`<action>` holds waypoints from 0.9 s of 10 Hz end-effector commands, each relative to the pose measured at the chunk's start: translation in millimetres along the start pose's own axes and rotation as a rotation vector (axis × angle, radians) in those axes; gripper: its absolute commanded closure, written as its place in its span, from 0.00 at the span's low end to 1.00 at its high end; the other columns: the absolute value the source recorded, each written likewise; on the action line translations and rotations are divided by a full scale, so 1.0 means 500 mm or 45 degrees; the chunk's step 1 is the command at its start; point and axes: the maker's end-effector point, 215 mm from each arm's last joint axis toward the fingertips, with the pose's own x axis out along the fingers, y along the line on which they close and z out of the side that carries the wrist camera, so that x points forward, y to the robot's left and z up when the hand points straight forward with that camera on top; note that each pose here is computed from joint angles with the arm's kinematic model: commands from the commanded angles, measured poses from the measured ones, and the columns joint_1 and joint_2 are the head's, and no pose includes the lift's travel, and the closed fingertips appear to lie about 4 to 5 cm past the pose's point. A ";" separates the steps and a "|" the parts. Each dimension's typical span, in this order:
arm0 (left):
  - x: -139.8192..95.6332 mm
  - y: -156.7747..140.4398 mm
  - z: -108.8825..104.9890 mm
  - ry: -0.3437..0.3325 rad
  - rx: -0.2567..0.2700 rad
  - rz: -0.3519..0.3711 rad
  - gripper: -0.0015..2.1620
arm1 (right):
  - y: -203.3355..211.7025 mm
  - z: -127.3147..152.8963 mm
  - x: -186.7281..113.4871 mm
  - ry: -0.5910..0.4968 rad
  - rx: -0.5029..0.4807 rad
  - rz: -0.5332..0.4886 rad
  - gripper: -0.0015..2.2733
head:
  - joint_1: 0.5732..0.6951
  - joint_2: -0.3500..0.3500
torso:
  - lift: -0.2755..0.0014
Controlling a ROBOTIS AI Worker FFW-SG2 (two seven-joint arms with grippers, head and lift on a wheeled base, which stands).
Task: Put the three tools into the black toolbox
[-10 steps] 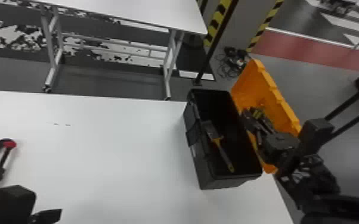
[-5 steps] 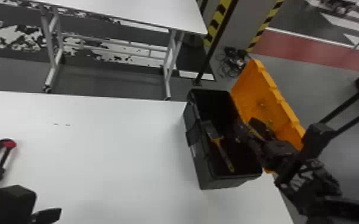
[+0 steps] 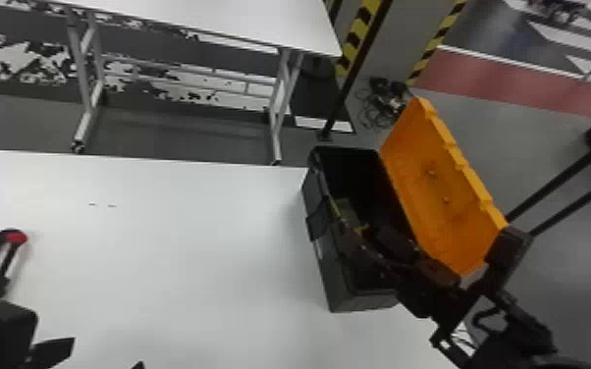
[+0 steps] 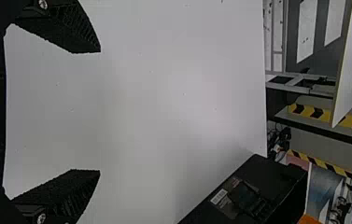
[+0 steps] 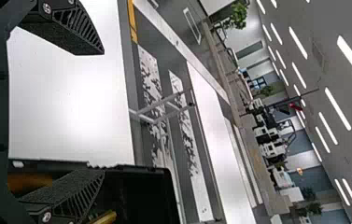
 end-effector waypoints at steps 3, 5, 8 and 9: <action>-0.045 0.083 -0.013 0.001 -0.035 0.123 0.04 | 0.084 -0.071 0.001 0.048 0.132 0.107 0.04 | 1.00 0.17 | 0.81; -0.087 0.125 -0.004 -0.019 -0.047 0.189 0.04 | 0.112 -0.092 -0.004 0.082 0.160 0.141 0.04 | 1.00 0.27 | 0.81; -0.140 0.194 0.010 -0.020 -0.089 0.258 0.04 | 0.128 -0.102 -0.012 0.093 0.170 0.161 0.04 | 1.00 0.45 | 0.81; -0.155 0.227 0.010 -0.020 -0.130 0.278 0.04 | 0.132 -0.099 -0.014 0.090 0.166 0.166 0.04 | 1.00 0.48 | 0.81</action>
